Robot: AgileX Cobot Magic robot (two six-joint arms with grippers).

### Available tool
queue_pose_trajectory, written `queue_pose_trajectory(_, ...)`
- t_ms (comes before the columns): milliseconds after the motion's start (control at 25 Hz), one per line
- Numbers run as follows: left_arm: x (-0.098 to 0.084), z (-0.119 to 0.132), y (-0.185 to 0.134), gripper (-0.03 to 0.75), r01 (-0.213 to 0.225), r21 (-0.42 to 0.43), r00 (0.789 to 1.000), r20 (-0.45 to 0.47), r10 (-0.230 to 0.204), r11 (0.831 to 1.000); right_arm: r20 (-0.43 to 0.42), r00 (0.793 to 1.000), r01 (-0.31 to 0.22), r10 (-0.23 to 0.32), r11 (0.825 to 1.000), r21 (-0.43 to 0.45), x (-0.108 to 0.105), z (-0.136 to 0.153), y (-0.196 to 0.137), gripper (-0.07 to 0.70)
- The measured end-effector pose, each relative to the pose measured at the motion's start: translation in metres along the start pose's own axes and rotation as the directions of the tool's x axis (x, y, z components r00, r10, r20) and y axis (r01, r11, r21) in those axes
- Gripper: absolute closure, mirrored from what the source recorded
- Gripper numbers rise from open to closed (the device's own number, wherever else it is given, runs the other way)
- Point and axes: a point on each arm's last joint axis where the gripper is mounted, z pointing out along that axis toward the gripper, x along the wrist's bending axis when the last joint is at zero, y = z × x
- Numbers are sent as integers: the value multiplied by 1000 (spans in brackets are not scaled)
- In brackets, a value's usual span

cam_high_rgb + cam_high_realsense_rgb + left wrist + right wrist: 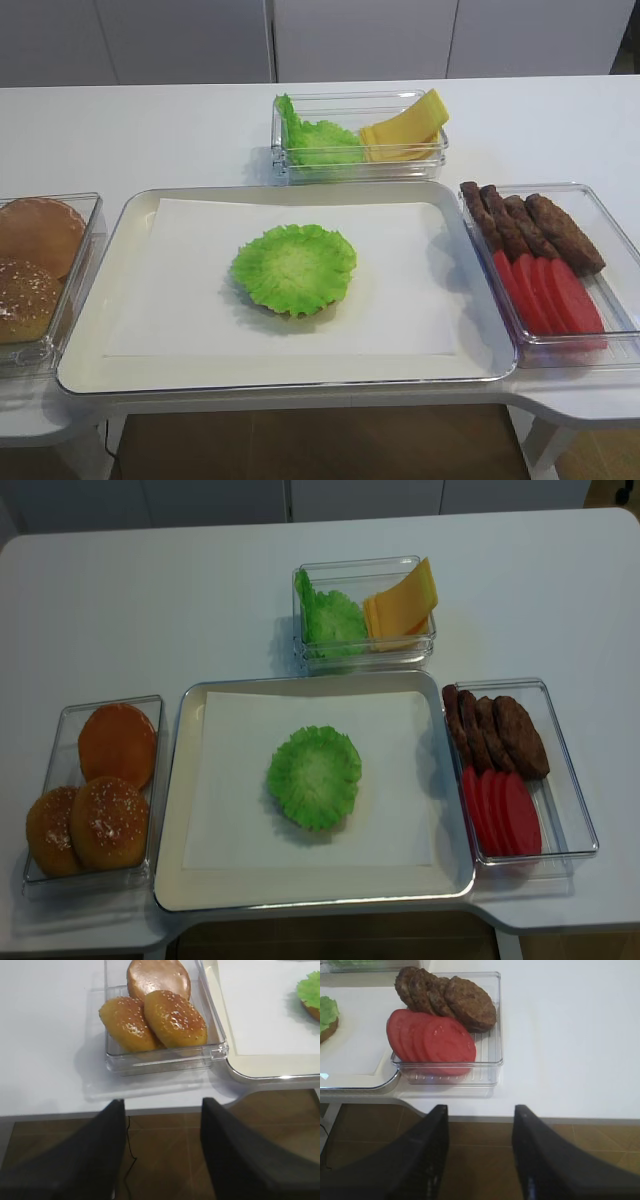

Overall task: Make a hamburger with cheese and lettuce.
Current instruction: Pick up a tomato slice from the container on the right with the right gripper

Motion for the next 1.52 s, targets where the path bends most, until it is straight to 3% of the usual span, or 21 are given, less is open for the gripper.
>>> queue_pose_trajectory(1400, 0, 0, 0, 349, 0, 0, 1000, 0, 0, 1000, 0, 1000, 0, 0, 1000, -5, 0, 0, 0, 310)
queue_pose_trajectory(1520, 0, 0, 0, 349, 0, 0, 1000, 0, 0, 1000, -4, 999, -49, 49, 999, -22, 0, -1, 2, 310)
